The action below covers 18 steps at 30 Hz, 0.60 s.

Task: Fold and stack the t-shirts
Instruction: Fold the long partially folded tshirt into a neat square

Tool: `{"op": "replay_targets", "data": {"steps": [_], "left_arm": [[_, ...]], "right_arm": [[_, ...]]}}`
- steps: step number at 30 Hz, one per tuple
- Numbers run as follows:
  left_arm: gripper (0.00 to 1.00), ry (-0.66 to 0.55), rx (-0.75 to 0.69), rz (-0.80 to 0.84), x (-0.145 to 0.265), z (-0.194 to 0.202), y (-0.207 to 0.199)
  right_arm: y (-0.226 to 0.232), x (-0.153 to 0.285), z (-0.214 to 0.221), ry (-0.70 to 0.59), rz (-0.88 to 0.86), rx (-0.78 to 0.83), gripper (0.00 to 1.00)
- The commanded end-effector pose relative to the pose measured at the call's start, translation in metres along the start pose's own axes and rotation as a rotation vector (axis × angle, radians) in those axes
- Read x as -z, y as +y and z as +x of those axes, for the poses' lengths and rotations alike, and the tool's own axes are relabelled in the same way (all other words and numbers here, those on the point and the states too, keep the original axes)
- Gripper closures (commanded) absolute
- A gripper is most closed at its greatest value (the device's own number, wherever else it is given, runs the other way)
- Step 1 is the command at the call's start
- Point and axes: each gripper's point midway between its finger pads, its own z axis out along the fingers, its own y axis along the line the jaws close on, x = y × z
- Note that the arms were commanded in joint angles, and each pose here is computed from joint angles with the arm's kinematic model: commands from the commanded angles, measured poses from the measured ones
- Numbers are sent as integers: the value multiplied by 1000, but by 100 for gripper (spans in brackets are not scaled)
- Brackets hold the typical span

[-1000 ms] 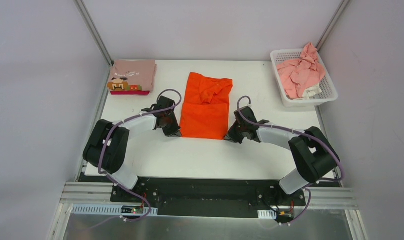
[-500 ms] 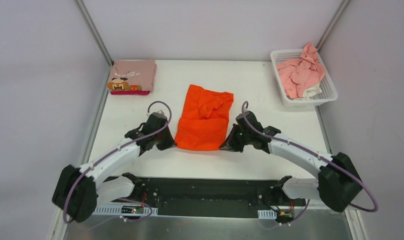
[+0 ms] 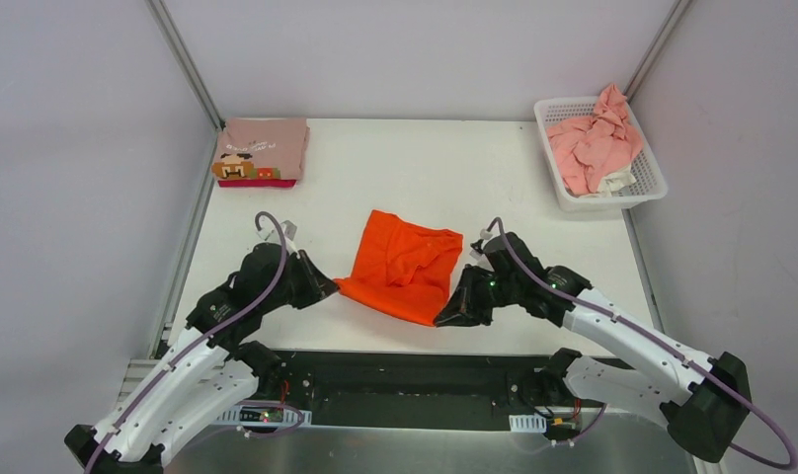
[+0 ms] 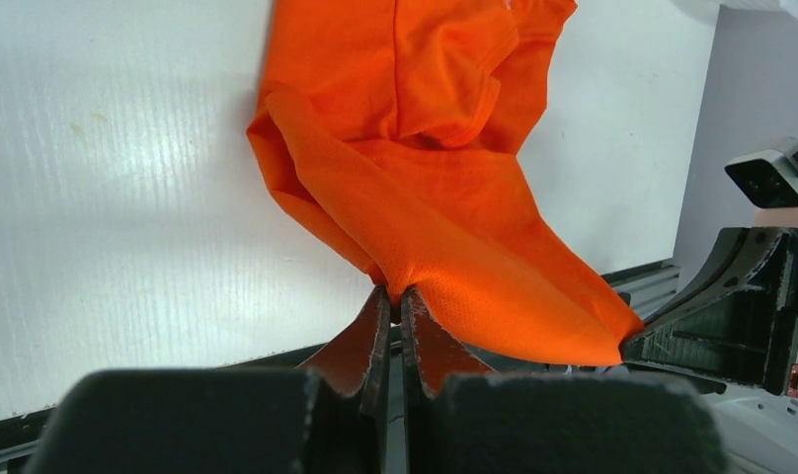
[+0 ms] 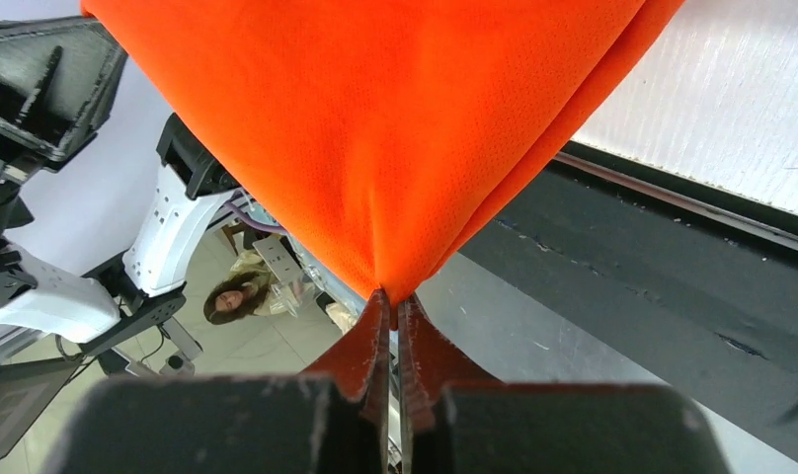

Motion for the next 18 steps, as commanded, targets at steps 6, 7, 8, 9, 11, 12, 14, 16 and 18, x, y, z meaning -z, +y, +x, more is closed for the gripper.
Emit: {"op": "replay_targets", "data": {"steps": [6, 7, 8, 9, 11, 12, 14, 16, 18], "left_arm": [[100, -102, -86, -76, 2, -53, -29], [100, -98, -98, -93, -3, -57, -31], [100, -102, -106, -103, -5, -61, -34], [100, -107, -110, -117, -9, -66, -36], [100, -110, -125, -135, -17, -74, -41], [100, -110, -129, -147, -22, -77, -42], [100, -120, -143, -179, -30, -86, -44], [100, -133, -156, -212, -39, -96, -45], [100, -131, -160, -229, -50, -105, -48]], "right_arm": [[16, 21, -27, -126, -5, 12, 100], [16, 23, -36, -157, -3, 3, 100], [16, 25, -44, -182, 3, -5, 100], [15, 27, -51, -205, 5, -12, 100], [15, 31, -66, -252, 12, -33, 100], [15, 33, -73, -273, 17, -39, 100], [14, 36, -85, -307, 25, -50, 100], [14, 37, -95, -322, 32, -63, 100], [13, 37, -104, -323, 34, -81, 100]]}}
